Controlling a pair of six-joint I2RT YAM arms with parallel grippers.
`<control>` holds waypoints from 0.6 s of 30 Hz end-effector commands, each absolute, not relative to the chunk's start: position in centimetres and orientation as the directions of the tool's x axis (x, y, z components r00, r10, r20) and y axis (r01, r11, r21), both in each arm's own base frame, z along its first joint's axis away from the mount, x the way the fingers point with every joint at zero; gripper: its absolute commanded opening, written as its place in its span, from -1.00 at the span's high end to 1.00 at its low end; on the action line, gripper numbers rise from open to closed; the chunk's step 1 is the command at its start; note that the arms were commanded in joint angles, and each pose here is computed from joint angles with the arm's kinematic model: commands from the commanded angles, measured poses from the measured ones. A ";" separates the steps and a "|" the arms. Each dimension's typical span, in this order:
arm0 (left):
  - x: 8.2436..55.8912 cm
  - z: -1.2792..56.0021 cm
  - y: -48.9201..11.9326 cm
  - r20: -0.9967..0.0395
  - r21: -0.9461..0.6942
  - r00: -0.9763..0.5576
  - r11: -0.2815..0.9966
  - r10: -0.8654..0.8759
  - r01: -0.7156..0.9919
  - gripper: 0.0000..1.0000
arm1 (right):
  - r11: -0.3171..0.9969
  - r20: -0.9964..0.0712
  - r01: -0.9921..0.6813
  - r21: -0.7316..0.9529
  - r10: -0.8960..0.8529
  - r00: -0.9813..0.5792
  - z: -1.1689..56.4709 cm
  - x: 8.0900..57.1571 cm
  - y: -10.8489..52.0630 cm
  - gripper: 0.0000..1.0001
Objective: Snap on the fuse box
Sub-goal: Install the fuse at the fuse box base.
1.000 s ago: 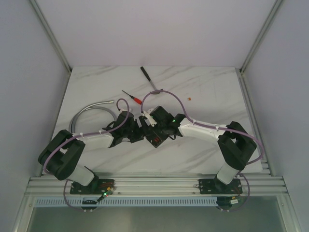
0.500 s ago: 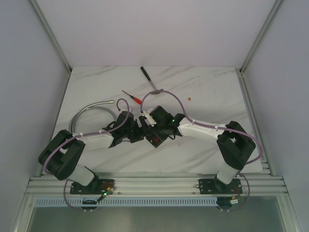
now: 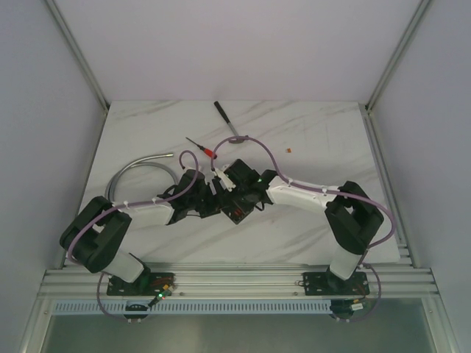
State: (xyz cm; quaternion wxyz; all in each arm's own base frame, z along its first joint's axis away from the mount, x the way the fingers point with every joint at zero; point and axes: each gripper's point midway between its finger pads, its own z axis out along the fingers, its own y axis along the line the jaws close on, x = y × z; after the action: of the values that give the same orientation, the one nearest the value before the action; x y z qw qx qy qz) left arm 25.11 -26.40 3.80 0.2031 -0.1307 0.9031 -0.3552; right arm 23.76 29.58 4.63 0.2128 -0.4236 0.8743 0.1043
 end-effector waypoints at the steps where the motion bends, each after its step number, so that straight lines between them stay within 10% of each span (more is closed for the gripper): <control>1: 24.6 3.3 -26.6 -0.259 -0.691 -0.896 0.718 -0.361 -0.089 -0.60 | 0.597 -0.257 -0.802 0.018 -0.772 -0.581 -1.5 20.8 26.9 0.97; 18: 24.3 2.6 -26.8 -0.249 -0.695 -0.901 0.713 -0.356 -0.090 -0.28 | 0.619 -0.118 -0.785 -0.004 -0.780 -0.614 -5.6 19.8 25.2 1.00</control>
State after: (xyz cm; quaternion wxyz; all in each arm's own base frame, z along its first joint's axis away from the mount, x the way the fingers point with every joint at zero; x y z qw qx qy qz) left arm 24.85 -26.38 3.13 0.1938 -0.1308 0.9068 -0.3508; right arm 24.51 30.65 3.93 0.2060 -0.4253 0.8757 0.0990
